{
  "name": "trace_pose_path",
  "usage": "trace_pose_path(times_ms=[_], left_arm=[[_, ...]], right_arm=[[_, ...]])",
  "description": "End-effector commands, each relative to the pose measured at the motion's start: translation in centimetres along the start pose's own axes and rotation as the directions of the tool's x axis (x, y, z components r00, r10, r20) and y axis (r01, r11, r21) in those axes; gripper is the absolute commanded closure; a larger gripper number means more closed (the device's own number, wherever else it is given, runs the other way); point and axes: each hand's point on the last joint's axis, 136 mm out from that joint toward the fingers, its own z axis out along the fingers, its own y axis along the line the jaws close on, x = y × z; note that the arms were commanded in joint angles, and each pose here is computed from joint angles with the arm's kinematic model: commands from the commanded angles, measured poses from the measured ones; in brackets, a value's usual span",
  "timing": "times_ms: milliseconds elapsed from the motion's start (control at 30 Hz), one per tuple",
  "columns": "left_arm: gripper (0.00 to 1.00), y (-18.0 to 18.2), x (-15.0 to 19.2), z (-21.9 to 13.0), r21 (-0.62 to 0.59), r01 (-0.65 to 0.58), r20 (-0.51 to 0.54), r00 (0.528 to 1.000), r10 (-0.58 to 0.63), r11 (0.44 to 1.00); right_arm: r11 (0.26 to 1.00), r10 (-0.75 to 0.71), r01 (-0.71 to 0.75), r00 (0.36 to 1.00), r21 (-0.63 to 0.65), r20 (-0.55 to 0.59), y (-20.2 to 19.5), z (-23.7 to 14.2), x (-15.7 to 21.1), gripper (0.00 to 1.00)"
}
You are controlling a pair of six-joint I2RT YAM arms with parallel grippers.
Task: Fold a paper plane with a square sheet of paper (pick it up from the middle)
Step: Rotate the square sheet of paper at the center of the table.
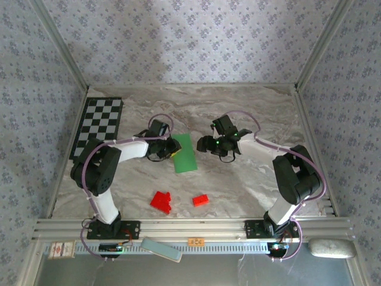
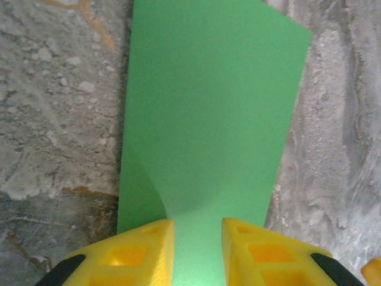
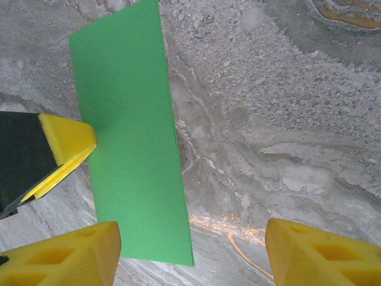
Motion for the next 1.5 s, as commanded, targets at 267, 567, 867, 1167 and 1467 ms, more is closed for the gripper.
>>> trace_pose_path(times_ms=[267,567,867,1167,1467], left_arm=[[0.76,-0.4,2.0,2.7,-0.037,-0.204,-0.137,0.971,0.197,0.978],[0.71,-5.1,0.4,0.3,0.078,-0.239,-0.054,0.969,0.243,0.968],[0.61,-4.9,0.0,-3.5,0.1,-0.144,0.071,0.988,0.137,0.985],[0.69,-3.8,1.3,-1.5,0.11,-0.078,-0.006,0.997,0.08,0.991],[0.72,-3.3,1.0,1.0,0.14,-0.065,-0.035,0.997,0.07,0.988]], right_arm=[[1.0,0.009,-0.01,1.0,-0.025,-0.02,-0.4,0.4,1.1,0.35],[0.995,0.049,-0.053,0.998,-0.09,-0.04,0.1,-0.5,1.8,0.34],[0.981,0.1,-0.117,0.988,-0.151,-0.117,0.4,0.0,3.6,0.35],[0.97,0.137,-0.167,0.976,-0.176,-0.169,0.6,0.3,4.4,0.35],[0.964,0.171,-0.208,0.963,-0.168,-0.209,0.8,1.4,4.6,0.36]])
